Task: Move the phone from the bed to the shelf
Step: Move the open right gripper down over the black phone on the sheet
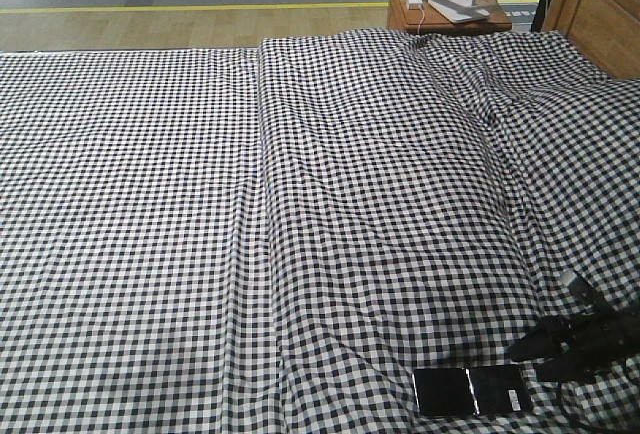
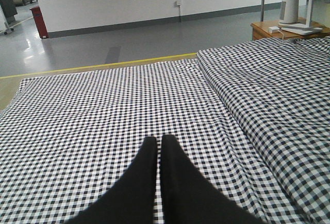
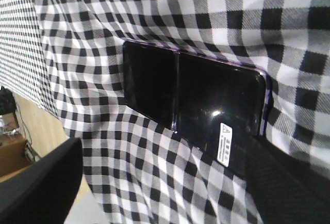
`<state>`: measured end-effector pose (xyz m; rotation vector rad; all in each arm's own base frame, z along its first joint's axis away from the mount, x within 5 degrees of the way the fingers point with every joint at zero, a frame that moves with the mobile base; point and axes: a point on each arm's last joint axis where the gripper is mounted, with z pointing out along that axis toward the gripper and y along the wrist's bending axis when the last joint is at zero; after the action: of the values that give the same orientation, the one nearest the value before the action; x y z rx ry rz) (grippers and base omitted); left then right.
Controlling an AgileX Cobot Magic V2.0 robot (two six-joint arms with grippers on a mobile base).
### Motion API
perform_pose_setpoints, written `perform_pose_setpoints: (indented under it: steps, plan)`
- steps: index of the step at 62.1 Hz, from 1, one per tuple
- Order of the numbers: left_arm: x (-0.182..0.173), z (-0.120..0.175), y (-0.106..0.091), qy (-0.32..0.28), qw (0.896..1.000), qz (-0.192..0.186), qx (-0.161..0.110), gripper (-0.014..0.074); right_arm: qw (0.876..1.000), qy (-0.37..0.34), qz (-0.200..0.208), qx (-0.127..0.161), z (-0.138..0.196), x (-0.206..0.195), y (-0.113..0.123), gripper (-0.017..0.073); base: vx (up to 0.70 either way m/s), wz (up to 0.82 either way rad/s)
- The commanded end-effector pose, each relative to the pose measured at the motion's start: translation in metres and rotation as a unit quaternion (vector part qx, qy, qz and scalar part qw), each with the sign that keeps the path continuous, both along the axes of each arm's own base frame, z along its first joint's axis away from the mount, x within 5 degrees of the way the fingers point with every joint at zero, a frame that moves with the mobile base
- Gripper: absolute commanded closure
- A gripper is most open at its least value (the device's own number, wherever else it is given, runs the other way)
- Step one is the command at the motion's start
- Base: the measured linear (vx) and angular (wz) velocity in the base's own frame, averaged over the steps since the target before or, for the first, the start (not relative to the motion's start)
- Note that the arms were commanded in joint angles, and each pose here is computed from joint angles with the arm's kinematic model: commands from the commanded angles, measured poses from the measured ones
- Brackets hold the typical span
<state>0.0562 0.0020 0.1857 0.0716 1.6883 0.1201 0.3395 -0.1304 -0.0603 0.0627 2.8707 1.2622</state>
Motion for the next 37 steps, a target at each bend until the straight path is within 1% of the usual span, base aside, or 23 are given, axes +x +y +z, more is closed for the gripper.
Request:
perform_pose_setpoints:
  steps: [1,23,37]
  plan:
    - [-0.001,0.015,0.000,-0.054,0.999,-0.001,-0.005,0.0592,0.999,-0.032,-0.001,0.013,0.019,0.014,-0.004,-0.0035,0.00,0.00]
    - [-0.001,0.015,0.000,-0.054,0.999,-0.001,-0.005,0.0592,0.999,-0.041,-0.010,0.019,0.006,0.022,-0.007,-0.0035,0.00,0.00]
    - [-0.001,0.015,0.000,-0.054,0.999,-0.001,-0.005,0.0592,0.999,-0.029,-0.020,0.032,-0.010,0.019,-0.003,-0.0035,0.00,0.00]
